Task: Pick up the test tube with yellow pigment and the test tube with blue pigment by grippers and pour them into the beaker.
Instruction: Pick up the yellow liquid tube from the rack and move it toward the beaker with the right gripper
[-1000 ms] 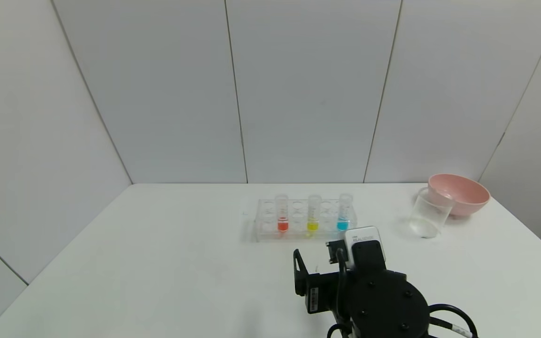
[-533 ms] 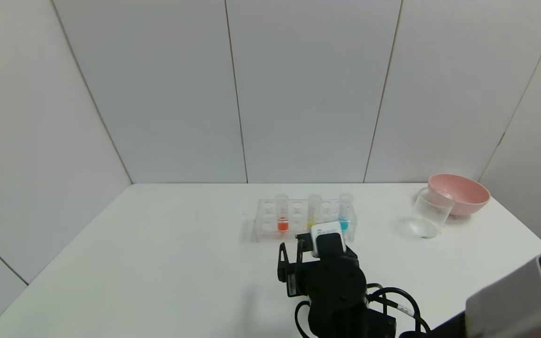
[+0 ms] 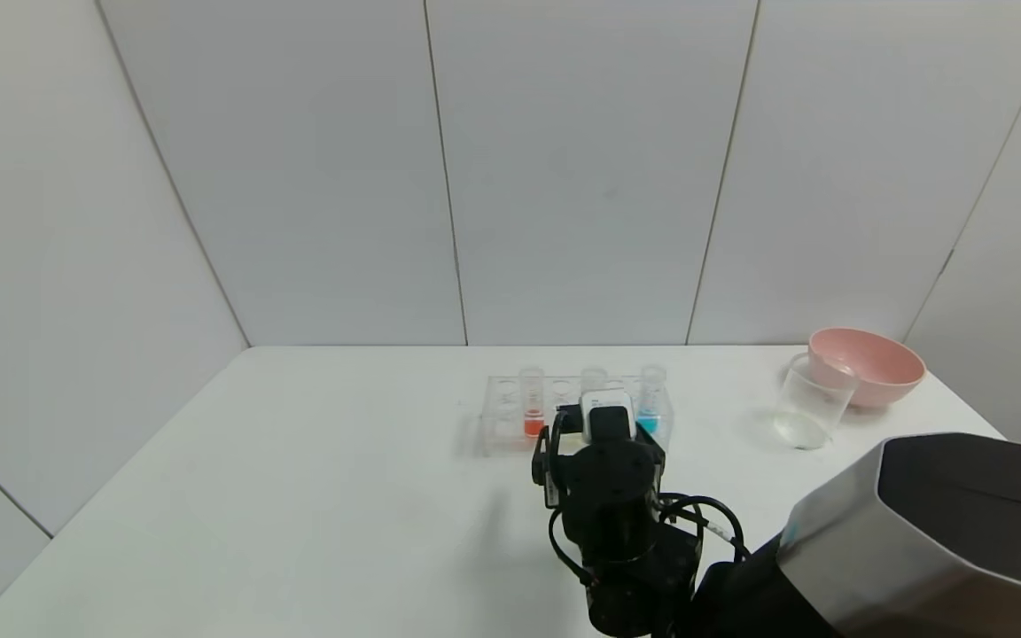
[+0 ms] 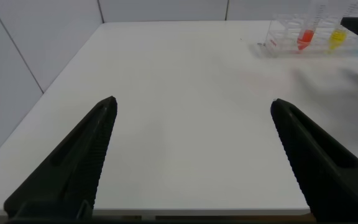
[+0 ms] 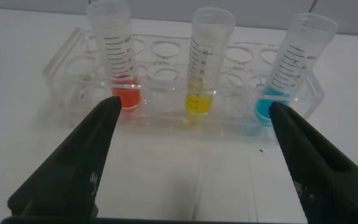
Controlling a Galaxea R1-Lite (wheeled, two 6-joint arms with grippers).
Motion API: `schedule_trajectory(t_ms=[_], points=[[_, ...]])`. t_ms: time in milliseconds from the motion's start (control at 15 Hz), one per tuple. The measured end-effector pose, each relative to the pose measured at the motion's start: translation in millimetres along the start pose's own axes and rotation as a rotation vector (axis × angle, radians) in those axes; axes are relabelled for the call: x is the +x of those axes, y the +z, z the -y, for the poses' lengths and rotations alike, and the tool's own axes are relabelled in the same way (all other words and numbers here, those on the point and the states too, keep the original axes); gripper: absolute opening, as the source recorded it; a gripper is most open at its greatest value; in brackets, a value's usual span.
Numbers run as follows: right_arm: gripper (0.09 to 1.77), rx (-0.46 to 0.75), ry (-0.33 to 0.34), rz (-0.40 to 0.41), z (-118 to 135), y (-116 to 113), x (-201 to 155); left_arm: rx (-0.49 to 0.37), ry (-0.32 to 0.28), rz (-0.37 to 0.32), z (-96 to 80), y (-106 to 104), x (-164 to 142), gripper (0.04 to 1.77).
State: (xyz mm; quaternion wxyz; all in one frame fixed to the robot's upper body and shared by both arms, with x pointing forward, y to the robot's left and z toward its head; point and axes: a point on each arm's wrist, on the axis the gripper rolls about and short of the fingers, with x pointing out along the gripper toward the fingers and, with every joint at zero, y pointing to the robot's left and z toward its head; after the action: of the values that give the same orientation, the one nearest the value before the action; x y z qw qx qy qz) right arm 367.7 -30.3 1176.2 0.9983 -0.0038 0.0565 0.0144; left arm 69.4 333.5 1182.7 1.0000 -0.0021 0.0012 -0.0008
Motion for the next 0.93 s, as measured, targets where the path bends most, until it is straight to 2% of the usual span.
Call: schedule_trajectory(t_ms=[400,733,933], points=[[1.71,-0.009,-0.011,0.033,-0.9,5.6,25.6,0.0,0.0,0.0,0.0,0.0,0.0,1.76],[1.71,-0.002,0.05,0.036,7.3,-2.6,46.2,0.0,0.0,0.0,0.0,0.0,0.0,1.76],[1.71,-0.012,0.051,0.041,11.9,-4.4,58.7,0.0,0.0,0.0,0.0,0.0,0.0,1.76]])
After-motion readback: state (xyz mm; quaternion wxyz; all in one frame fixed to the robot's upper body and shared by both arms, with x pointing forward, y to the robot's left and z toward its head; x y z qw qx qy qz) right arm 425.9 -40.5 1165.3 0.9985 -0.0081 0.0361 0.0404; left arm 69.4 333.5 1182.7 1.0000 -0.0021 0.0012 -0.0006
